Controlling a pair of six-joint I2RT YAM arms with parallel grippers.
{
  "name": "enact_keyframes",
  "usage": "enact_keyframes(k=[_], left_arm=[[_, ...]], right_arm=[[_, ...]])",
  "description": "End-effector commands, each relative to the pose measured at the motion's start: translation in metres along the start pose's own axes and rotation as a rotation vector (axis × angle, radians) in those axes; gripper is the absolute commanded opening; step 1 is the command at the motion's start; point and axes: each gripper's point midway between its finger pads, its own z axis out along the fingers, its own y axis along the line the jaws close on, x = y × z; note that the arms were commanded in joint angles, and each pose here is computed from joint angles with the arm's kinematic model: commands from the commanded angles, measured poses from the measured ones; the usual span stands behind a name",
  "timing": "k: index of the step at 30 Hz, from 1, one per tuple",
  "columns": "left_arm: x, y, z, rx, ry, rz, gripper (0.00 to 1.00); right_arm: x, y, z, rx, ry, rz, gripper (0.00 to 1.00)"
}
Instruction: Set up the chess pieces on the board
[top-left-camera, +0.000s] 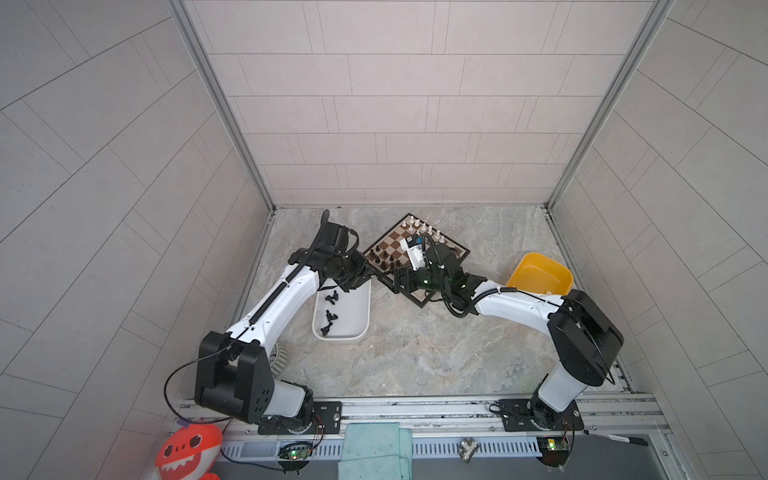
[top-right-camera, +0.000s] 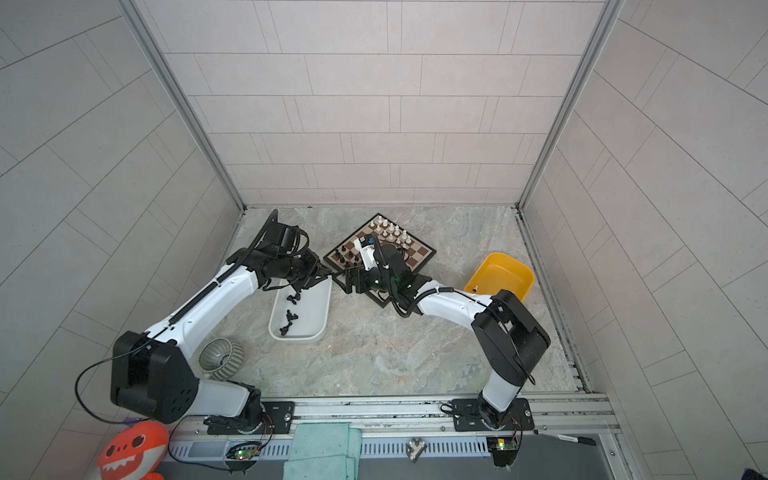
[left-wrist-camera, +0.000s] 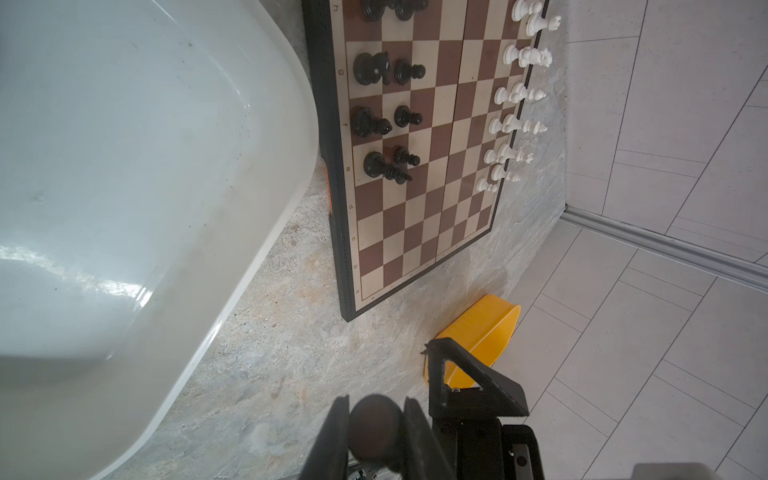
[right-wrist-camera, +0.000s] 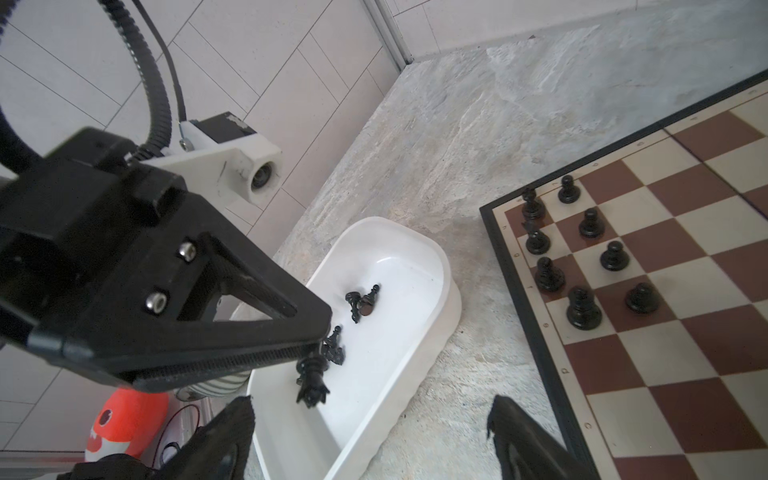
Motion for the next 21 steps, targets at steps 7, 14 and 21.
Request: enact_keyframes(k=[7, 14, 21], left_arm=[[0.008, -0.002, -0.001, 0.020, 0.020, 0.008, 0.20], [0.006, -0.003, 0.001, 0.023, 0.018, 0.003, 0.20], [0.005, -0.001, 0.002, 0.016, 0.010, 0.001, 0.20]], right_arm=[[-0.006, 0.016, 0.015, -0.089, -0.005, 0.044, 0.74], [-0.009, 0.022, 0.016, -0.119, -0.005, 0.055, 0.50], [-0.010, 0.024, 0.015, -0.135, -0.013, 0.069, 0.33]])
